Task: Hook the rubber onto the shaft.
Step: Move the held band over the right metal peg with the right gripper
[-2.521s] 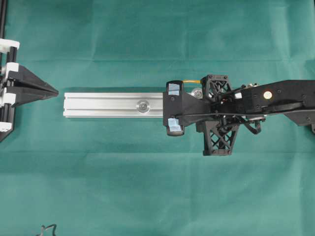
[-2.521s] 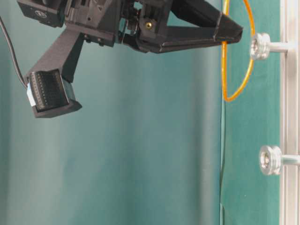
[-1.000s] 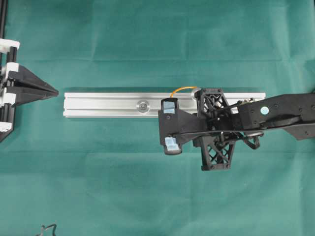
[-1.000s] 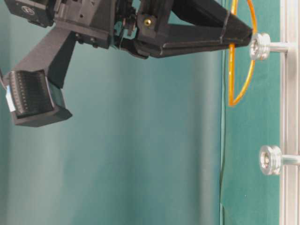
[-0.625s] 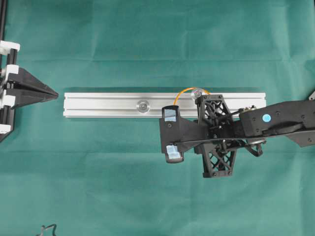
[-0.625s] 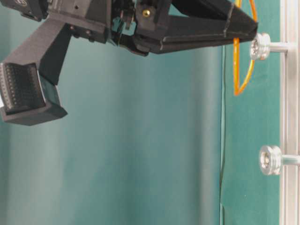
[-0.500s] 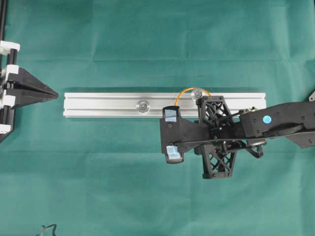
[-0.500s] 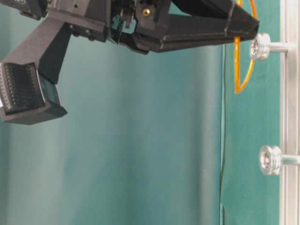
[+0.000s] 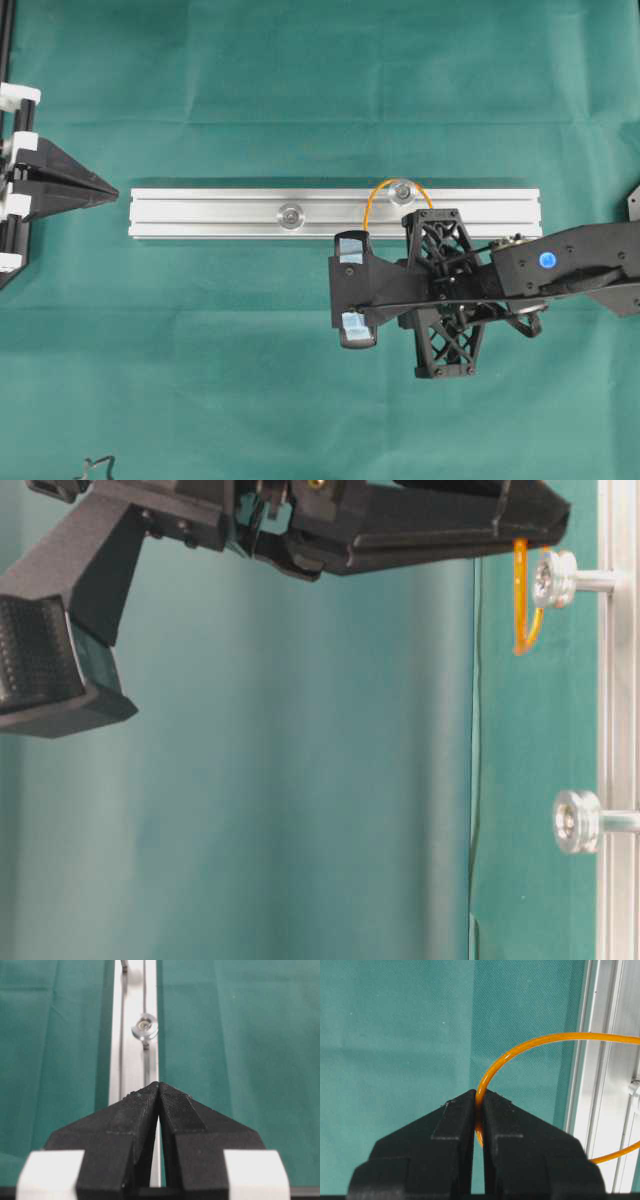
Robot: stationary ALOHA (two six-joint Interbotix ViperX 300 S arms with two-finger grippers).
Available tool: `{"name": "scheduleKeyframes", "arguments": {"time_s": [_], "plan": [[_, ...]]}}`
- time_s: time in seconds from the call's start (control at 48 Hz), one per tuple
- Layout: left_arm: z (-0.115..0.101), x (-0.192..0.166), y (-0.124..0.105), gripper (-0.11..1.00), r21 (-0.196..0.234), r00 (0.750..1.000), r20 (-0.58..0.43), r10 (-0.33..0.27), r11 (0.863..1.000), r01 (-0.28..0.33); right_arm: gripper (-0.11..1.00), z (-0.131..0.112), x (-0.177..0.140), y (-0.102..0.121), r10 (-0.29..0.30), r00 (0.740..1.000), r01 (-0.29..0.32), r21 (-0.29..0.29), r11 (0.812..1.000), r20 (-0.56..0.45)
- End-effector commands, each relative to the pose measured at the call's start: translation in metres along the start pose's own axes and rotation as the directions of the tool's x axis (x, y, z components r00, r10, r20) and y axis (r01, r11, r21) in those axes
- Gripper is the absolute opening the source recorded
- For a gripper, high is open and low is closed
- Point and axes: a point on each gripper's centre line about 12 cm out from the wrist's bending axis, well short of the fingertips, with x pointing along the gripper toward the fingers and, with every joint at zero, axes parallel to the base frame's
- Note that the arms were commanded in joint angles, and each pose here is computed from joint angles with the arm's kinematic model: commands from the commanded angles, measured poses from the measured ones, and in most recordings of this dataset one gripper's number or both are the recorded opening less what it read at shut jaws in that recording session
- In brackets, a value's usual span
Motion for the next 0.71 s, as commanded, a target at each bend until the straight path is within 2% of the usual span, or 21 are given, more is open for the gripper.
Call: {"name": "scheduleKeyframes", "arguments": {"time_s": [0.0, 0.333, 0.688], "plan": [[0.012, -0.003, 0.000, 0.00, 0.005, 1.000, 0.029, -0.001, 1.000, 0.001, 0.06, 0.008, -0.011, 0.006, 0.020, 0.999, -0.020, -0.003, 1.000, 0.040], [0.012, -0.003, 0.000, 0.00, 0.005, 1.000, 0.031, -0.001, 1.000, 0.001, 0.06, 0.010, -0.011, 0.007, 0.021, 0.999, -0.021, 0.005, 1.000, 0.043], [0.012, -0.003, 0.000, 0.00, 0.005, 1.000, 0.031, -0.001, 1.000, 0.001, 0.06, 0.024, -0.009, 0.009, 0.024, 0.998, -0.032, 0.150, 0.988, 0.060]]}}
